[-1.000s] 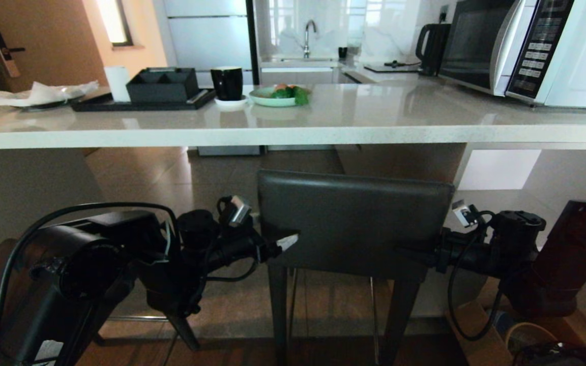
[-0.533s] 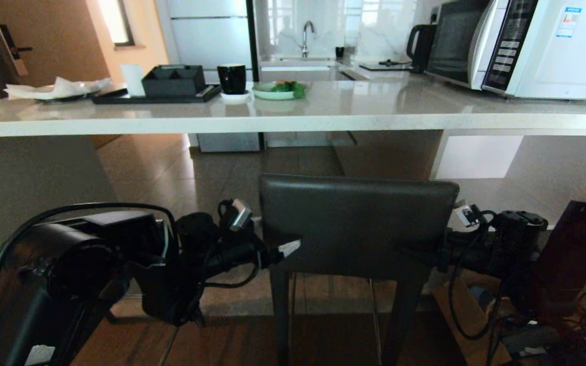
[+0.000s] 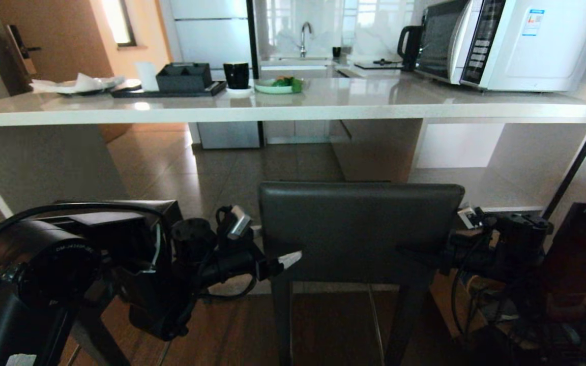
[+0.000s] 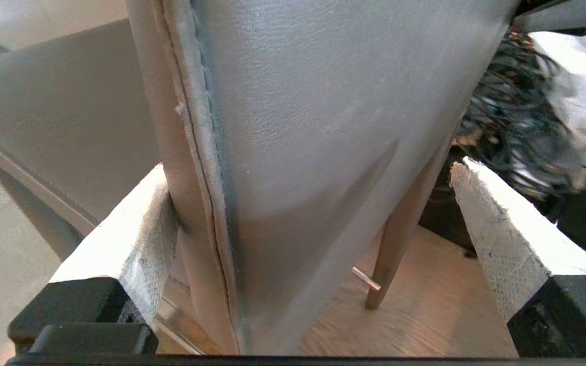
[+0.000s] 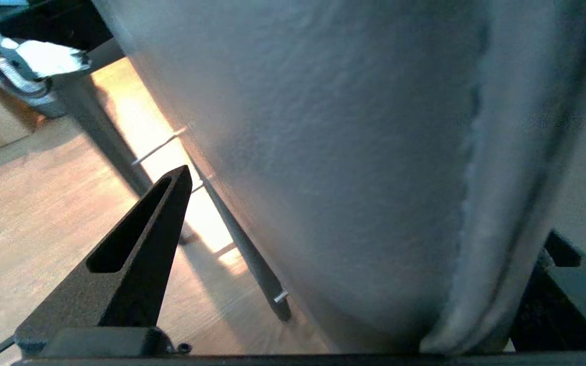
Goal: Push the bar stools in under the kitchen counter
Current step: Pull the gray chair out from under the dining table
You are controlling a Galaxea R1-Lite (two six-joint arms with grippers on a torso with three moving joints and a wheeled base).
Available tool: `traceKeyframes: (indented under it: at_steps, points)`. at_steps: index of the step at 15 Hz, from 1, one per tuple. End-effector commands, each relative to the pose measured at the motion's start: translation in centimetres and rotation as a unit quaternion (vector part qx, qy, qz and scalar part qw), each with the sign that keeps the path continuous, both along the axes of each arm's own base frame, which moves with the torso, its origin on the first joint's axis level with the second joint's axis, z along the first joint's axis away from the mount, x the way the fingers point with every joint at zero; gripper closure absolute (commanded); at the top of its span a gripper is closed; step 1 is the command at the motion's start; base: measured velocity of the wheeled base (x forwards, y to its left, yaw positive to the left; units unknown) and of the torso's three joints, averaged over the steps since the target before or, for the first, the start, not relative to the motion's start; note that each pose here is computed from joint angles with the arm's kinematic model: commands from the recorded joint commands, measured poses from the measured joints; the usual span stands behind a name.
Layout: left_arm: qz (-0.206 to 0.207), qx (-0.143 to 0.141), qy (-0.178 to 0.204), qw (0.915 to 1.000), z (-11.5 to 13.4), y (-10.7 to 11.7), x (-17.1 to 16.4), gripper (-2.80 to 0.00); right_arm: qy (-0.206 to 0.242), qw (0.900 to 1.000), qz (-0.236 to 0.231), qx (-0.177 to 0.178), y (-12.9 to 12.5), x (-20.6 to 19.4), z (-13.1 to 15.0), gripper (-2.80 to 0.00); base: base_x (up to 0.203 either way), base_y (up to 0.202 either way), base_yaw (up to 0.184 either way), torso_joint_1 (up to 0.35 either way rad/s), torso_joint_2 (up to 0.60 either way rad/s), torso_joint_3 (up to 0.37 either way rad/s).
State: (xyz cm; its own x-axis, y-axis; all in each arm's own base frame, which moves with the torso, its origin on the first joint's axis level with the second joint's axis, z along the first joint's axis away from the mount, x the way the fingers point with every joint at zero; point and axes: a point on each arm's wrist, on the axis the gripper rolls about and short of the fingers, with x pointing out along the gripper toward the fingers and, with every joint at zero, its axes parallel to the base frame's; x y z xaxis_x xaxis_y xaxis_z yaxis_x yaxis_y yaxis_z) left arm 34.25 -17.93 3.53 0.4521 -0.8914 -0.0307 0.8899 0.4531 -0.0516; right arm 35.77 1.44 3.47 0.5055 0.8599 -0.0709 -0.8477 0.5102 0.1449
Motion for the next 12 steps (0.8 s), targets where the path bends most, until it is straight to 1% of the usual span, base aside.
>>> traceKeyframes:
  at_steps: [1, 4, 9, 10, 12]
  points:
    - [-0.006, -0.002, -0.003, 1.0, 0.43, -0.03, -0.46, -2.8, -0.008, 1.0, 0.004, 0.0, 0.03, -0.42, 0.53, -2.8, -0.194, 0.0, -0.001, 0.007, 0.0, 0.007]
    - [-0.009, 0.003, -0.003, 1.0, 0.44, -0.06, -0.94, -2.8, -0.012, 1.0, 0.002, 0.0, 0.02, -0.63, 0.71, -2.8, -0.193, 0.0, -0.002, 0.003, 0.0, 0.003]
    - [-0.007, 0.002, -0.009, 0.9999, 0.99, 0.11, -1.15, -2.8, -0.014, 1.0, 0.001, 0.0, 0.02, -0.63, 0.77, -2.8, -0.189, 0.0, -0.002, 0.001, 0.0, 0.001]
    - [0.001, 0.002, -0.01, 1.0, 1.05, 0.23, -1.07, -2.8, -0.013, 1.0, 0.001, 0.0, 0.02, -0.66, 0.75, -2.8, -0.123, 0.0, -0.004, 0.002, 0.0, 0.002]
    - [0.014, 0.002, -0.01, 0.9999, 1.1, 0.29, -1.0, -2.8, -0.014, 1.0, 0.0, 0.0, -0.03, -0.78, 0.93, -2.8, 0.0, 0.0, 0.0, 0.0, 0.0, 0.0]
